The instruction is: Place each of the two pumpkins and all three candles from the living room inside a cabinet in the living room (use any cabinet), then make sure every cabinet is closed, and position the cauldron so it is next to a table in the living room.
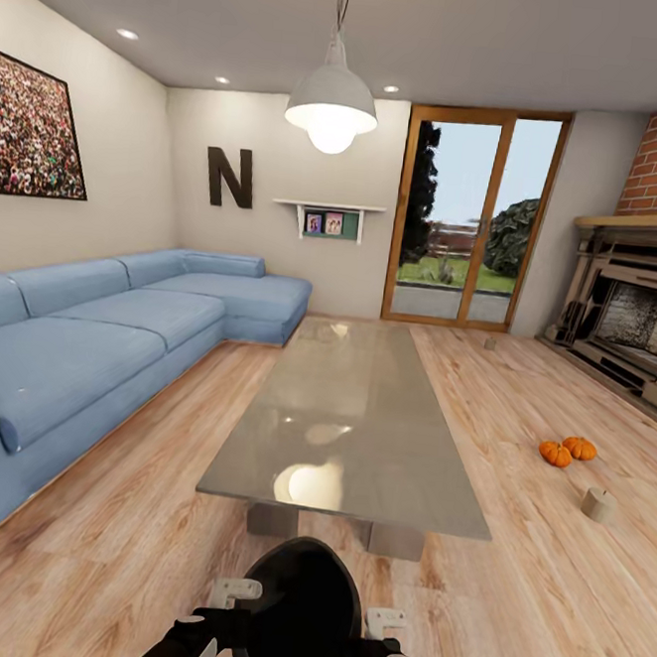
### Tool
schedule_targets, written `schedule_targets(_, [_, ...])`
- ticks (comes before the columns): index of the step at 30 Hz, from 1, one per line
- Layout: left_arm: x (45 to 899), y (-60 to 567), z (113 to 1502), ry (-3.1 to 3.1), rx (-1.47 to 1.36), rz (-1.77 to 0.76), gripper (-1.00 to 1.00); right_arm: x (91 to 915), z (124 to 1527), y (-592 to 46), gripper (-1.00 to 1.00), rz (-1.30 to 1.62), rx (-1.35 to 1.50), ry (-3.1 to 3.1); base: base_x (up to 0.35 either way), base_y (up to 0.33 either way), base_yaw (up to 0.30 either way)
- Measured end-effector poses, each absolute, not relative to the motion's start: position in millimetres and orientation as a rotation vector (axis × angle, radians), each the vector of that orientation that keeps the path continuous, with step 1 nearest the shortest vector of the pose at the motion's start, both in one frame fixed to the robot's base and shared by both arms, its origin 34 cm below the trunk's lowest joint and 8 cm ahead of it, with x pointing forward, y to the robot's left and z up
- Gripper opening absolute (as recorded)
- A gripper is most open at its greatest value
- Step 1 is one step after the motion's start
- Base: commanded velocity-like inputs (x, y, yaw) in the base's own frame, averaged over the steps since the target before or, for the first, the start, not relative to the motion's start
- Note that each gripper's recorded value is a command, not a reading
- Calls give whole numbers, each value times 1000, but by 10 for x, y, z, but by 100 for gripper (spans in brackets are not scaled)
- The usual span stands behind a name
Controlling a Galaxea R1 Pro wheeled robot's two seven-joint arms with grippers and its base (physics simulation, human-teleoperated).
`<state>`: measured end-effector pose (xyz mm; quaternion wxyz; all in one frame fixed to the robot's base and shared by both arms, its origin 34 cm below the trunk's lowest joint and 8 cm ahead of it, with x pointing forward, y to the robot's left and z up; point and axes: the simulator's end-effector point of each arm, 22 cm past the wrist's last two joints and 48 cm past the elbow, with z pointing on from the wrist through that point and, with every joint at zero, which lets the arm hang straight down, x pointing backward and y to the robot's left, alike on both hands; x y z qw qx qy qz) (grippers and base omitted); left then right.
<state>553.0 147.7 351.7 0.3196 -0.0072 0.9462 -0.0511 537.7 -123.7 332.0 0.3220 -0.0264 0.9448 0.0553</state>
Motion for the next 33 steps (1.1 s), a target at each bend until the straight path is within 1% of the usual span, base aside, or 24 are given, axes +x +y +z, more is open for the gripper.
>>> schedule_targets(16, [5496,1477,3383,2487,-19,-134,-100,5342,3185,-1237,-100,145,-69,2481,0,0,0])
schedule_targets(21, [5500,1477,3387,2485,-19,-134,-100,5347,3190,-1238,-100,145,-70,2479,100,0,0])
schedule_targets(33, [5495,1477,3383,2488,-18,-134,-100,5340,3184,-1237,-100,146,-68,2481,27,0,0])
